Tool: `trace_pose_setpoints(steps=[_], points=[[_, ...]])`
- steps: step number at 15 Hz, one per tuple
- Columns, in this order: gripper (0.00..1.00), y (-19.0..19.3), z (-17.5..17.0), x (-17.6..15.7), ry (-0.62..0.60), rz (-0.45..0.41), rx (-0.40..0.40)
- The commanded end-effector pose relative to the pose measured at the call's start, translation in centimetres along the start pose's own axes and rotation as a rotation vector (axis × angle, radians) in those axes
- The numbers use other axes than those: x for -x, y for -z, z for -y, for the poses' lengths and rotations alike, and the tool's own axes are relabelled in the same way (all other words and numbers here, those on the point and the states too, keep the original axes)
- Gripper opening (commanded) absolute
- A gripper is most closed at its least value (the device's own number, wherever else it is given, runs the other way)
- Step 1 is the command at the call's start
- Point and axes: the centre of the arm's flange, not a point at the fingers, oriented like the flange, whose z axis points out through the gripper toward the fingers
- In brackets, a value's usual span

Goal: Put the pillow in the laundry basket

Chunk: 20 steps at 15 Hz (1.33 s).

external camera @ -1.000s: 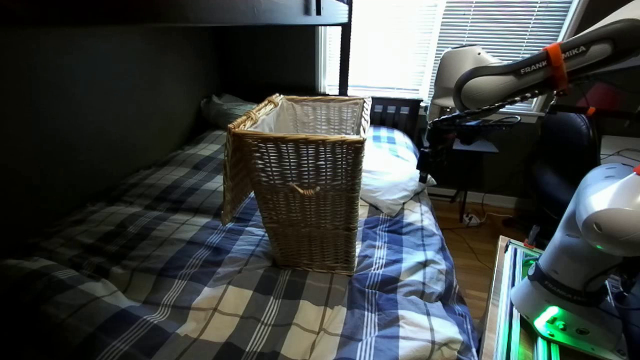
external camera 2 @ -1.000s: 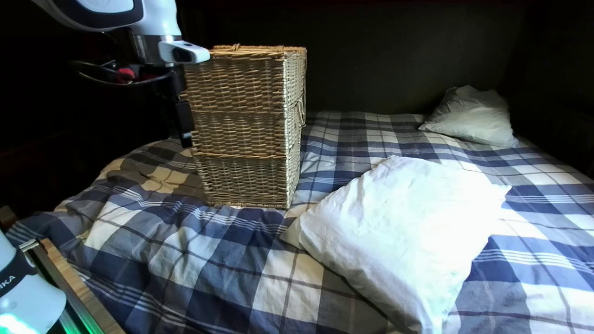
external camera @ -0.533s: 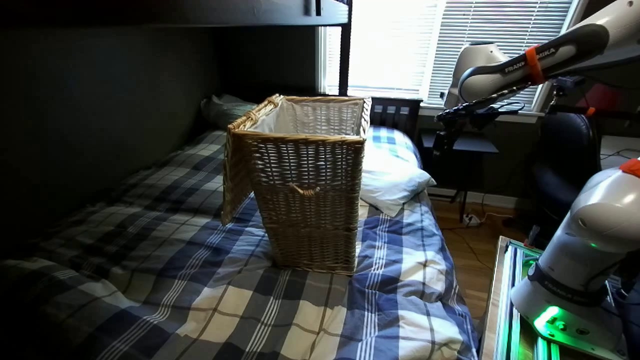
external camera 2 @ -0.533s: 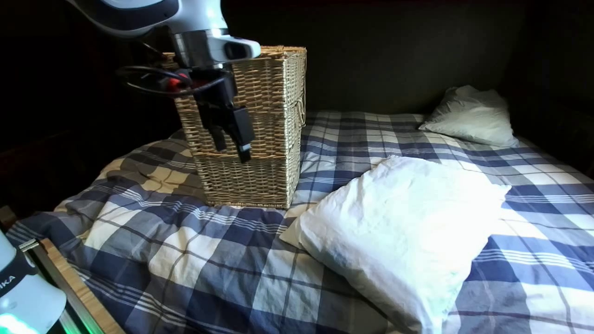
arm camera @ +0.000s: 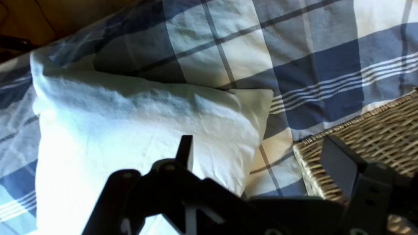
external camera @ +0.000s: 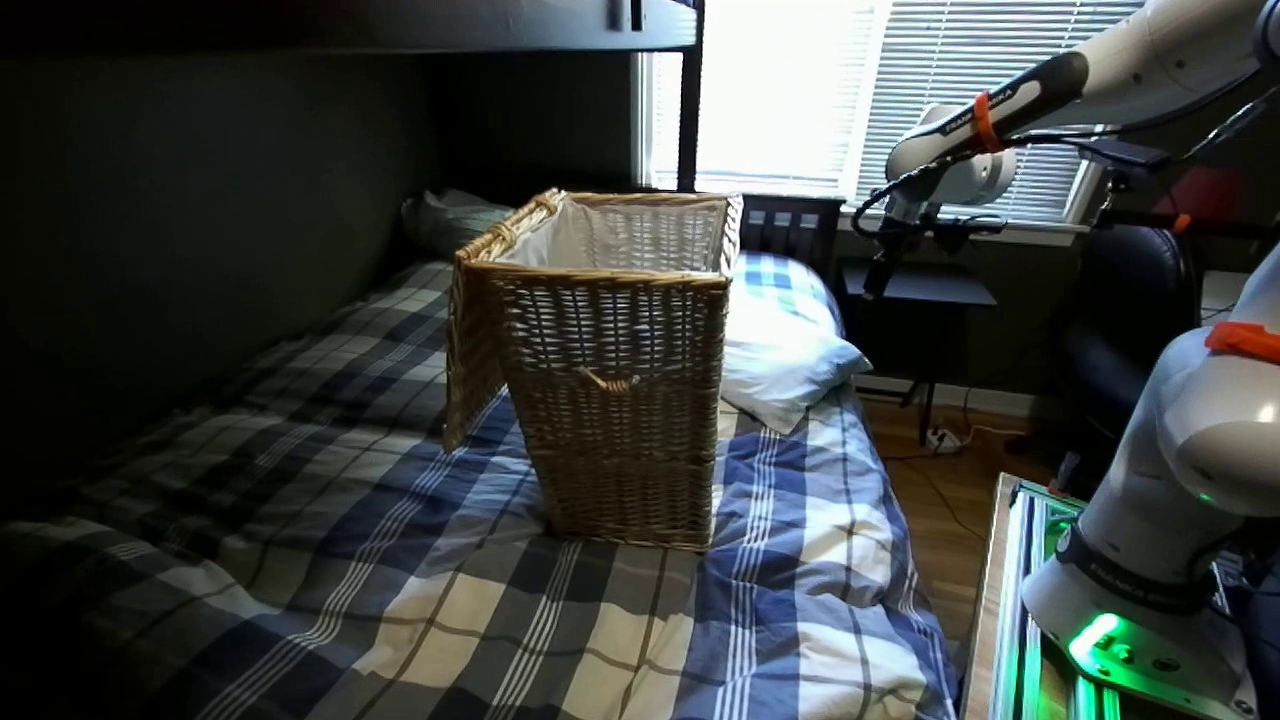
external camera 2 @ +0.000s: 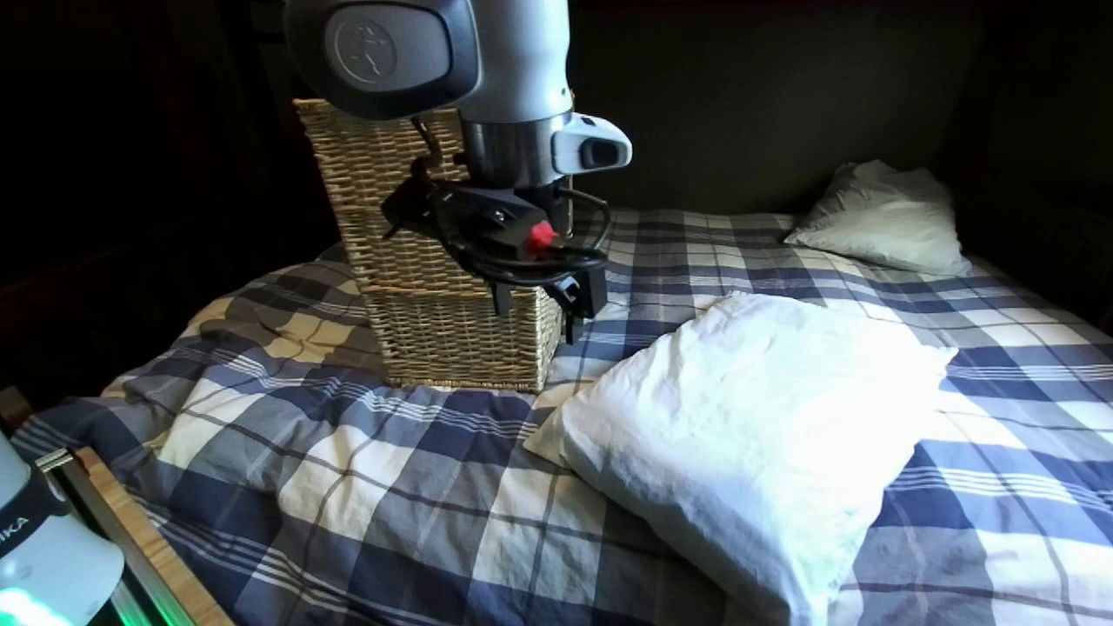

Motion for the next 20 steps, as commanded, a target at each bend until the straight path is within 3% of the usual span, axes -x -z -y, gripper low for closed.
trace_pose_setpoints(steps=[1,5,10,13,17,20], points=[[1.0,0.3,-0.6,-0.4,0.012,-0.024,-0.044],[1.0,1.5,-2.3,-0.9,0.031,-0.064,-0.086],[1.0,1.2,-2.8,-1.8,0.013,-0.044,-0.117],[1.0,0.9,-6.1,-3.7,-0.035,-0.033,-0.197],[1.0,-0.7,-11.8,-5.9,-0.042,-0.098,-0.303],[1.0,-4.2,-15.6,-6.9,-0.016,-0.088,-0.317]])
